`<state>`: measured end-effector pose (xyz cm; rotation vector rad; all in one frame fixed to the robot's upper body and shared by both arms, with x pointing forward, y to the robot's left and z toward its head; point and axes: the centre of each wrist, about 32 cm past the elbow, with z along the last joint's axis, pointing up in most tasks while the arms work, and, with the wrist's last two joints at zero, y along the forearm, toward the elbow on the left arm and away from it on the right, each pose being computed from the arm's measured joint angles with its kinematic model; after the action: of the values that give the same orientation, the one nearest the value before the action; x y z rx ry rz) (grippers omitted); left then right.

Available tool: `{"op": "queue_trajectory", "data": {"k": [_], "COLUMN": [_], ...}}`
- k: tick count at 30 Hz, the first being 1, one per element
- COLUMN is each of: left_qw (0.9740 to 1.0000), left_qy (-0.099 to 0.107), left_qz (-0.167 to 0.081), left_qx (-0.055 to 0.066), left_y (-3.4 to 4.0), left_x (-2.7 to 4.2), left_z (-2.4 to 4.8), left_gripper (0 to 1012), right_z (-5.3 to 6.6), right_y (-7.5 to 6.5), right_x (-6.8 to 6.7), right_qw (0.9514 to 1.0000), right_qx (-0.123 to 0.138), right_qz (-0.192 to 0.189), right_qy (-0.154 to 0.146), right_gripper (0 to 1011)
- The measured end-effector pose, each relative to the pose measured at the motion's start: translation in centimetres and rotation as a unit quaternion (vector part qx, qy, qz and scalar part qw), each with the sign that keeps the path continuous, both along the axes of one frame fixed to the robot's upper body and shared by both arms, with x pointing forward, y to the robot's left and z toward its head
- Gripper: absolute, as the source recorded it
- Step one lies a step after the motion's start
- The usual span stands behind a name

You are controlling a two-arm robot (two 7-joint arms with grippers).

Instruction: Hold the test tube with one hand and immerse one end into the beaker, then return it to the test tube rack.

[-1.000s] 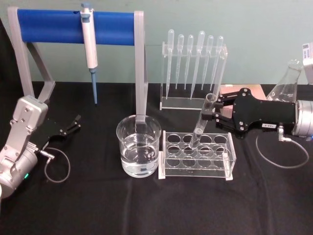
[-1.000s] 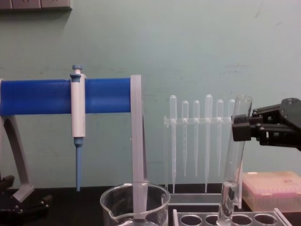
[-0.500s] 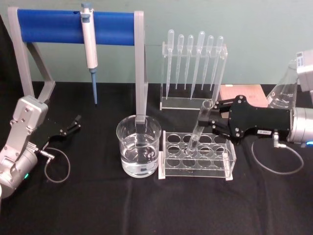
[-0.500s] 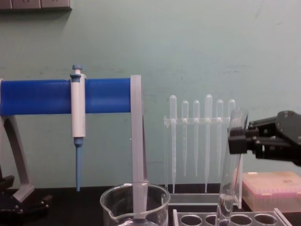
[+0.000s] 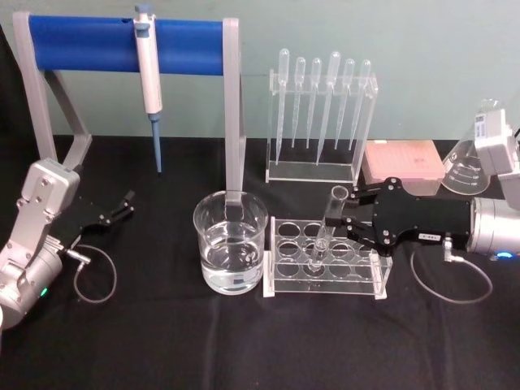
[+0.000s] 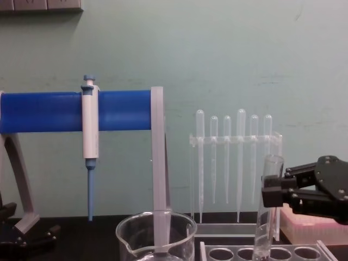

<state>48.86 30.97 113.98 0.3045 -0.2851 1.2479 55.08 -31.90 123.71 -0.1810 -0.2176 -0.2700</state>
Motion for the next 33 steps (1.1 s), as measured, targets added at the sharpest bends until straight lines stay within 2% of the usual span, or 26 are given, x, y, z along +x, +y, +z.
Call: {"op": "queue_trajectory", "data": {"k": [23,33], "left_qw": [1.0000,1.0000], "left_qy": [0.000,0.000], "left_qz": [0.000,0.000], "left_qx": [0.000,0.000], "left_y": [0.00,0.00], "left_x": [0.00,0.00], "left_z": [0.00,0.00], "left_gripper": [1000,1000], "right_z": [-1.8,-1.7], "right_y": [-0.2,-0.2], "right_x": [0.0,0.0], "right_qw": [1.0000,1.0000], "right_qx": [-0.001,0.000], "right_qz": [-0.004,-0.004], "right_qy": [0.006,0.005], "right_gripper": [233,248]}}
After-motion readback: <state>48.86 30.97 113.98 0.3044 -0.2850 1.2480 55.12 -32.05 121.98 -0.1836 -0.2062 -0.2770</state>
